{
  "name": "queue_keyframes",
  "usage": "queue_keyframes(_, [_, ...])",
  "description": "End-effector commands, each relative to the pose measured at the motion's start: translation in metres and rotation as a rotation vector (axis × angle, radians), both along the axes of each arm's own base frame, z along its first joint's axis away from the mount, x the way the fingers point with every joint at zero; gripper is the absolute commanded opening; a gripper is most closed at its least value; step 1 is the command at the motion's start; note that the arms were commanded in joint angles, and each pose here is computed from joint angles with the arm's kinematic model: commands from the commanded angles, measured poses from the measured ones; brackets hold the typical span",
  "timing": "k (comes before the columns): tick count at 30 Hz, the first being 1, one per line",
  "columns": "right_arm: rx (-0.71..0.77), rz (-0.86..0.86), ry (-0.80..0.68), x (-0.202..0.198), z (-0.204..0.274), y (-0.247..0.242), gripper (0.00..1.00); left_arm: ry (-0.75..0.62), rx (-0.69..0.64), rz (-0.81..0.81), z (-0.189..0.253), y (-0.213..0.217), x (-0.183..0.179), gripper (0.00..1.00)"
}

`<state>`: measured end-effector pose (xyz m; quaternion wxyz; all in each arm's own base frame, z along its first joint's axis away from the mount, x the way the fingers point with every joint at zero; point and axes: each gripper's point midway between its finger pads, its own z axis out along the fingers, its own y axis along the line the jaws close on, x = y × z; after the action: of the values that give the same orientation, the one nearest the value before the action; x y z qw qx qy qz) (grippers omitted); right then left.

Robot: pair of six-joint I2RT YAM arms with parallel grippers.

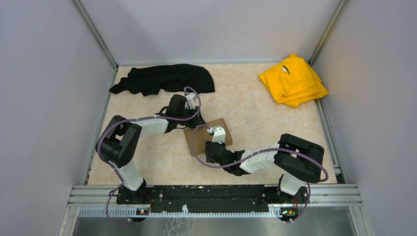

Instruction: Fold the paper box

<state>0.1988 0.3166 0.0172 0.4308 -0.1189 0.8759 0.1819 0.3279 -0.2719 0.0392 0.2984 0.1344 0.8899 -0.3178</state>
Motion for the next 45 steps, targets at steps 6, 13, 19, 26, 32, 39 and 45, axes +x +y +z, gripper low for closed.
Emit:
queue_keyframes(6, [-0.130, 0.065, 0.142, -0.040, -0.032, -0.036, 0.39, 0.285, 0.107, -0.077, -0.042, 0.011, -0.076, 0.48])
queue_keyframes(13, [-0.223, 0.084, 0.129, -0.059, -0.037, -0.023, 0.42, 0.249, 0.079, -0.084, -0.018, 0.004, -0.068, 0.51])
queue_keyframes(19, [-0.178, 0.071, 0.166, -0.071, -0.041, -0.011, 0.44, 0.237, 0.081, -0.079, -0.013, 0.005, -0.066, 0.51])
queue_keyframes(26, [-0.129, 0.069, 0.246, -0.087, -0.046, -0.019, 0.49, 0.158, 0.069, -0.027, 0.003, 0.010, -0.052, 0.59])
queue_keyframes(32, [-0.156, 0.048, 0.187, -0.085, -0.034, -0.018, 0.54, 0.089, 0.071, 0.013, 0.022, 0.015, -0.036, 0.65])
queue_keyframes(39, [-0.255, 0.030, 0.122, -0.087, -0.037, -0.014, 0.55, 0.045, 0.068, 0.067, 0.033, 0.031, -0.021, 0.69])
queue_keyframes(45, [-0.224, 0.062, 0.088, -0.088, -0.030, 0.005, 0.47, 0.097, 0.070, 0.121, 0.012, 0.052, -0.013, 0.66])
